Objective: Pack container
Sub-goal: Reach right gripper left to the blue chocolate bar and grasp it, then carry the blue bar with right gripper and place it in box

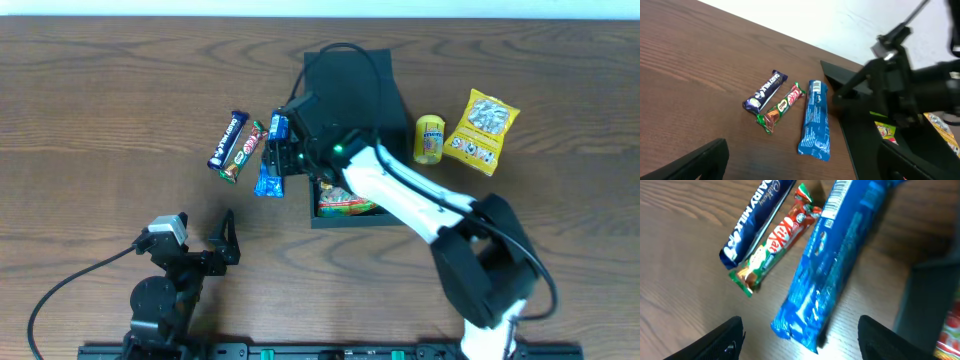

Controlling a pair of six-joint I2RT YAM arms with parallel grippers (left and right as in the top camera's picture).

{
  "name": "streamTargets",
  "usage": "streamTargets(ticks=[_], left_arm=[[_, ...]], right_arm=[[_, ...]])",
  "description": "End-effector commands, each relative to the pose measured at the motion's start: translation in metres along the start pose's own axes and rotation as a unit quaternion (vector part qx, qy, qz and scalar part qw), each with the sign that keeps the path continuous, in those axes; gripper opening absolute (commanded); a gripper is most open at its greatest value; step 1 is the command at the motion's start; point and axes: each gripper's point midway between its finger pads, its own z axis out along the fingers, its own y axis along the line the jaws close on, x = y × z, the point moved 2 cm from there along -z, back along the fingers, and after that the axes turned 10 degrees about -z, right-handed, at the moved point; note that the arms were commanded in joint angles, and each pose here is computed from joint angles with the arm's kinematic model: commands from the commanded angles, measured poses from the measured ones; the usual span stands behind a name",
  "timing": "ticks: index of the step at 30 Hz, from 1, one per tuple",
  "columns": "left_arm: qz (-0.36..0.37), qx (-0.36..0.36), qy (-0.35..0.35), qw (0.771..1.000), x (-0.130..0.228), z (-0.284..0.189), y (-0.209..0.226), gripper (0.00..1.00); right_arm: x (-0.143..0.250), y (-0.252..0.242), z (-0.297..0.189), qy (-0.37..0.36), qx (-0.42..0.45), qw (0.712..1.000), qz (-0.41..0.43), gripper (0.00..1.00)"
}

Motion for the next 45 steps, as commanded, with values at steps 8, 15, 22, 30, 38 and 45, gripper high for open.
streamTargets(ticks=[8, 15, 22, 30, 38, 45], left_arm=[[0.005, -0.014, 0.008, 1.0, 0.009, 0.003, 0.009, 0.95], [0.005, -0.014, 0.008, 1.0, 0.009, 0.003, 0.009, 0.95], [0.005, -0.014, 0.008, 1.0, 0.009, 0.003, 0.009, 0.95], [0.005, -0.014, 0.008, 1.0, 0.009, 0.003, 0.009, 0.95], [0.005, -0.014, 0.008, 1.0, 0.009, 0.003, 0.009, 0.95], [0.005, -0.014, 0.008, 1.0, 0.009, 0.003, 0.009, 0.95]], right_arm=[[-0.001, -0.007, 0.041, 0.029, 0.039, 0.998, 0.036, 0.73], [0.014, -0.016, 0.059, 0.053, 0.051, 0.996, 0.045, 0.73], [0.03, -0.026, 0.073, 0.077, 0.067, 0.994, 0.049, 0.67], [0.022, -0.022, 0.071, 0.071, 0.063, 0.995, 0.042, 0.35], [-0.022, 0.005, 0.035, 0.059, 0.053, 0.997, -0.008, 0.26], [-0.078, 0.03, -0.051, 0.032, 0.063, 0.995, -0.073, 0.14]])
